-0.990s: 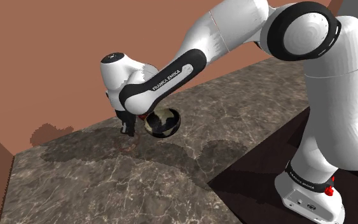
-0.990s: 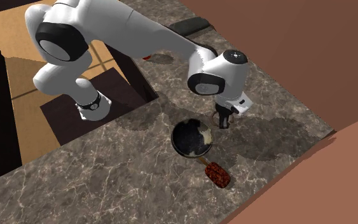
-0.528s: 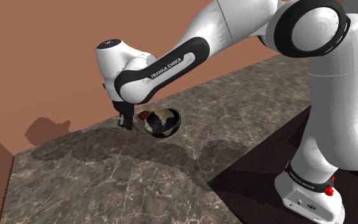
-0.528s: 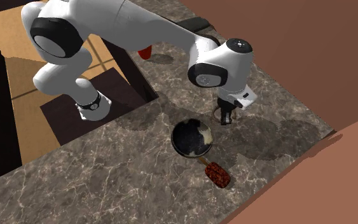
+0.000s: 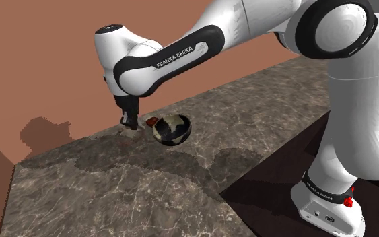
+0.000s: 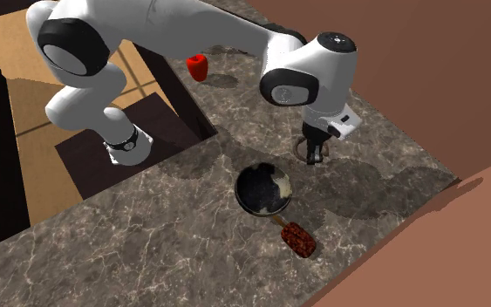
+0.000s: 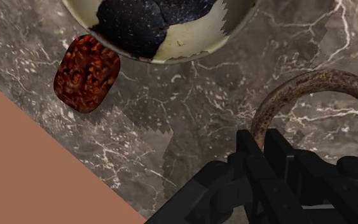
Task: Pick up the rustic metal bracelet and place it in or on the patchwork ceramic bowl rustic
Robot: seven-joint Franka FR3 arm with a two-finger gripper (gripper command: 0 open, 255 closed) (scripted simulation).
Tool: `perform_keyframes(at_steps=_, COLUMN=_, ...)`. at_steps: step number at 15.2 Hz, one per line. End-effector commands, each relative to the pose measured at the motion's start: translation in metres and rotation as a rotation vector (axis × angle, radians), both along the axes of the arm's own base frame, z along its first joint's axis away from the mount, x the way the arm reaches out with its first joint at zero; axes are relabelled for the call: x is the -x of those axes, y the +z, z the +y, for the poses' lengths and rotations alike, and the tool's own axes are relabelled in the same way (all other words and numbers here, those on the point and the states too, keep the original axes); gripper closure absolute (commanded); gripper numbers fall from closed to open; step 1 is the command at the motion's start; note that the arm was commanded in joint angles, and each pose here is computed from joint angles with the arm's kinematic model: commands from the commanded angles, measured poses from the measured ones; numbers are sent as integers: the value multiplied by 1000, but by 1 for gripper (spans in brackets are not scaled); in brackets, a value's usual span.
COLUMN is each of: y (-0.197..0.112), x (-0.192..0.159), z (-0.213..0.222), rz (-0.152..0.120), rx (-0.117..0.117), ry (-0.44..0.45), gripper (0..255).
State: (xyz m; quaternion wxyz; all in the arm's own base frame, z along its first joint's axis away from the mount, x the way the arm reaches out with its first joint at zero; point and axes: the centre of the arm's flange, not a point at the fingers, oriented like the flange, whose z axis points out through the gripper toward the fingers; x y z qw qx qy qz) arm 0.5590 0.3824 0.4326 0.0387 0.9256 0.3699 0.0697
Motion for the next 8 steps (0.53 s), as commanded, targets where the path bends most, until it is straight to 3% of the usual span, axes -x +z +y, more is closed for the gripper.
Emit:
perform_keyframes(at_steps=1, y=12, x=1, z=-2, rz=0, rx=0, ry=0, gripper=255)
perform_keyframes(at_steps=5, y=29, x=1, z=-2, rz=0, rx=0, ry=0, gripper=255)
perform_keyframes(at_steps=8, y=30, x=5, z=-41, rz=0, rx=0, ry=0, gripper=255)
